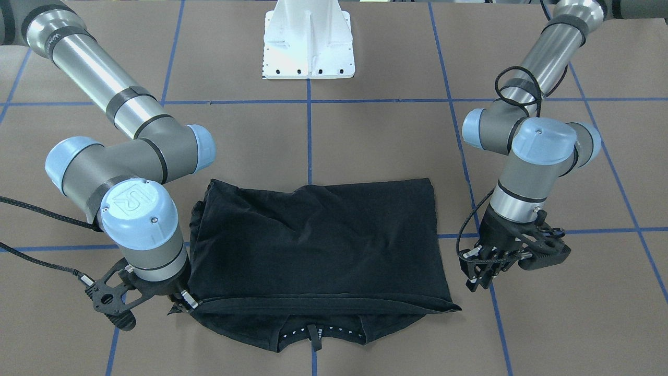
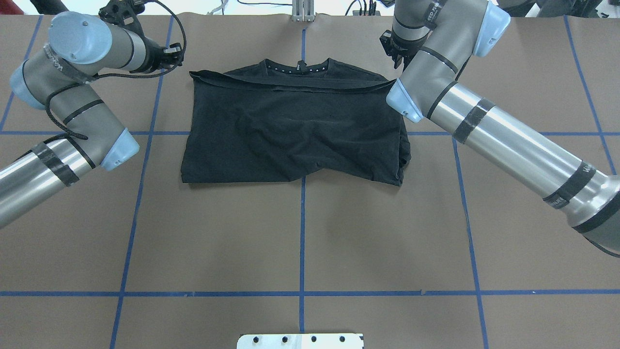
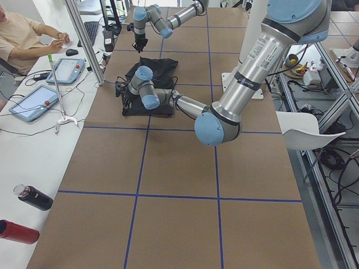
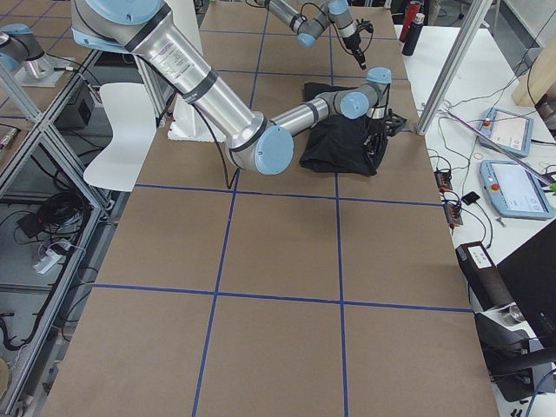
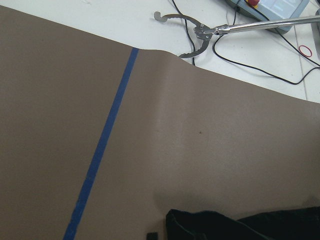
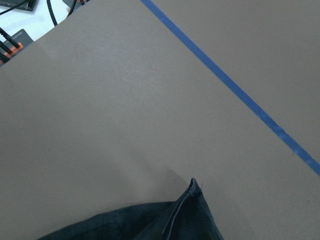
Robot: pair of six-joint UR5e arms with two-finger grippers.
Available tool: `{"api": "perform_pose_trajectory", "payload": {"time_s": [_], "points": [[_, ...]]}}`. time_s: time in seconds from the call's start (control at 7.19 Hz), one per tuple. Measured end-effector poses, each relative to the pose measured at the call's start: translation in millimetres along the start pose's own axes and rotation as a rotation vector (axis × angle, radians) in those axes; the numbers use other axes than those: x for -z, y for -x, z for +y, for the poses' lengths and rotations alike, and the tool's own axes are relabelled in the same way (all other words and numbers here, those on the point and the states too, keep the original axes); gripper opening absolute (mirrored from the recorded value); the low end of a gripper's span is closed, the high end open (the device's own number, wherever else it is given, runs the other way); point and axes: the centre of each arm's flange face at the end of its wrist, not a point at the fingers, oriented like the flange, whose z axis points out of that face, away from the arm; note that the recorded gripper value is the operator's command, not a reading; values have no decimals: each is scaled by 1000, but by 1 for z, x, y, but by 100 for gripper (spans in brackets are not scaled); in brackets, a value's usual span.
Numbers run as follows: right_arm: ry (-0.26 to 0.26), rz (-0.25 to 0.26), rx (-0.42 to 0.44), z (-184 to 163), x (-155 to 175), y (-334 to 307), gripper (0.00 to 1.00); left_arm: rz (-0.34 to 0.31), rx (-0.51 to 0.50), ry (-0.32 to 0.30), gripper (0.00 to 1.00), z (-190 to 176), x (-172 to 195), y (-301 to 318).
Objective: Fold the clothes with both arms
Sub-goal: 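Move the right gripper down to the folded shirt's near corner and grasp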
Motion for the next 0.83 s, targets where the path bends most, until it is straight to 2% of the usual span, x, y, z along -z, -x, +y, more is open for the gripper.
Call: {"api": "perform_pose_trajectory", "payload": {"time_s": [0.28,0.42,0.83], "points": [[6,-17,1,5,6,-2,48,4,-1,-1,39,0,3,2],[20,-39,12,19,7,-20,48,9,-1,-2,39,0,6,1],[64,-107,46,97,14,-117,51,23,-2,-9,40,4,21,5]]}}
